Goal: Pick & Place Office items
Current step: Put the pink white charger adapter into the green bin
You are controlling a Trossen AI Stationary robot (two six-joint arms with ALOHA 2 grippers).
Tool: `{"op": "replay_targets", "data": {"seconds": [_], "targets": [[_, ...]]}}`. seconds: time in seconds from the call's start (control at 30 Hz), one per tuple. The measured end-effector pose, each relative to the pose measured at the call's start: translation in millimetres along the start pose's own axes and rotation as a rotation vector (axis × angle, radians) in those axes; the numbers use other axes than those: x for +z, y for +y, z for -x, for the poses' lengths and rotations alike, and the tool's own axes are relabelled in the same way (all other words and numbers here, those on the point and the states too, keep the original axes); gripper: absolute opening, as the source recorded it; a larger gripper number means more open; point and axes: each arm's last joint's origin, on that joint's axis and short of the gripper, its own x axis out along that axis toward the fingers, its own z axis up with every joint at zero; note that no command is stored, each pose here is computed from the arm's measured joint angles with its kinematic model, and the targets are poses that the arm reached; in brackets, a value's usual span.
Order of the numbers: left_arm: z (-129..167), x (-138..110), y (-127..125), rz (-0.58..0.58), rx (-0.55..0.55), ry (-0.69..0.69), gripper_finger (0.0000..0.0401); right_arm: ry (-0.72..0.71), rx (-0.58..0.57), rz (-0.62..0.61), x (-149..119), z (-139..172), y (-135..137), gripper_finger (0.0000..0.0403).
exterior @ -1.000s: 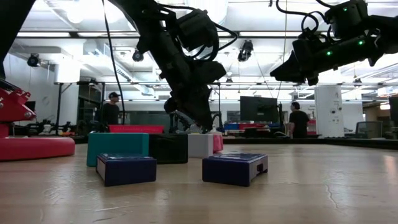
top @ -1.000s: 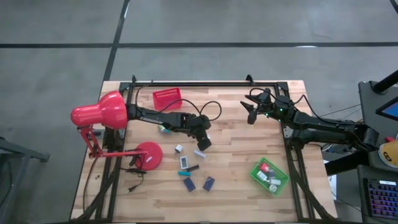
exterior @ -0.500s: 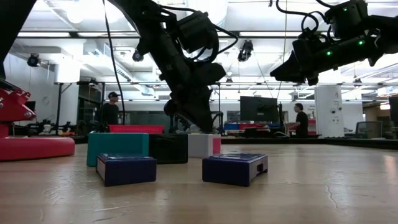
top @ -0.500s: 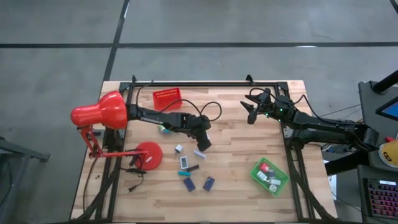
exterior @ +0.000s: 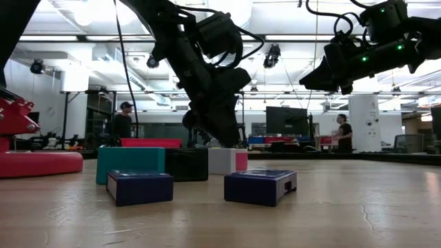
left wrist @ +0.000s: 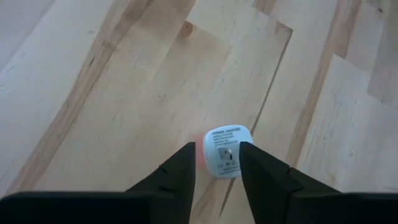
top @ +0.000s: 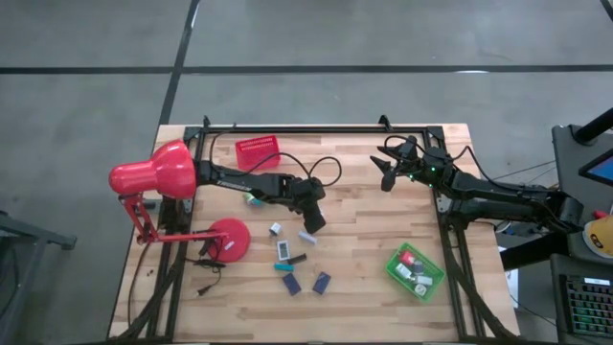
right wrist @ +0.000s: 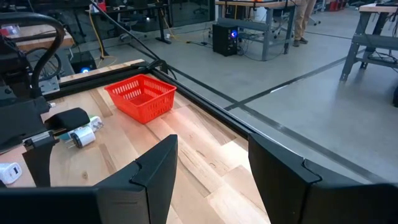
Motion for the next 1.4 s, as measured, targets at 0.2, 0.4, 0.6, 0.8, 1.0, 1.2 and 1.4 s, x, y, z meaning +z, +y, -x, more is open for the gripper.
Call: {"op": "replay_targets", "data": {"seconds": [0.2, 0.4, 0.6, 0.8, 1.0, 1.2, 1.4], "targets": [[1, 1, 0, 0.002, -0.002, -0.004, 0.0132, 0.0, 0.0, 0.0, 0, 0, 0, 0.0189], [7, 11, -4, -0.033, -0.014, -0.038, 0.0132, 0.0, 0.0, 0.0, 0, 0, 0, 0.0189], [39, 30, -9, -0.128, 0.042, -0.169, 0.0132, 0.0, -0.001, 0.0, 0, 0, 0, 0.0189], [86, 42, -10, -0.195, 0.146, -0.373, 0.0131, 0.0, 0.0, 0.0, 0, 0, 0, 0.0189], [119, 32, -11, -0.28, 0.106, -0.559, 0.0131, -0.001, 0.0, 0.0, 0, 0, 0, 0.0189], [126, 5, 3, -0.307, 0.047, -0.667, 0.0131, 0.0, 0.0, 0.0, 0, 0, 0, 0.0189], [129, -16, 23, -0.282, 0.07, -0.642, 0.0131, 0.0, 0.0, 0.0, 0, 0, 0, 0.0189]]}}
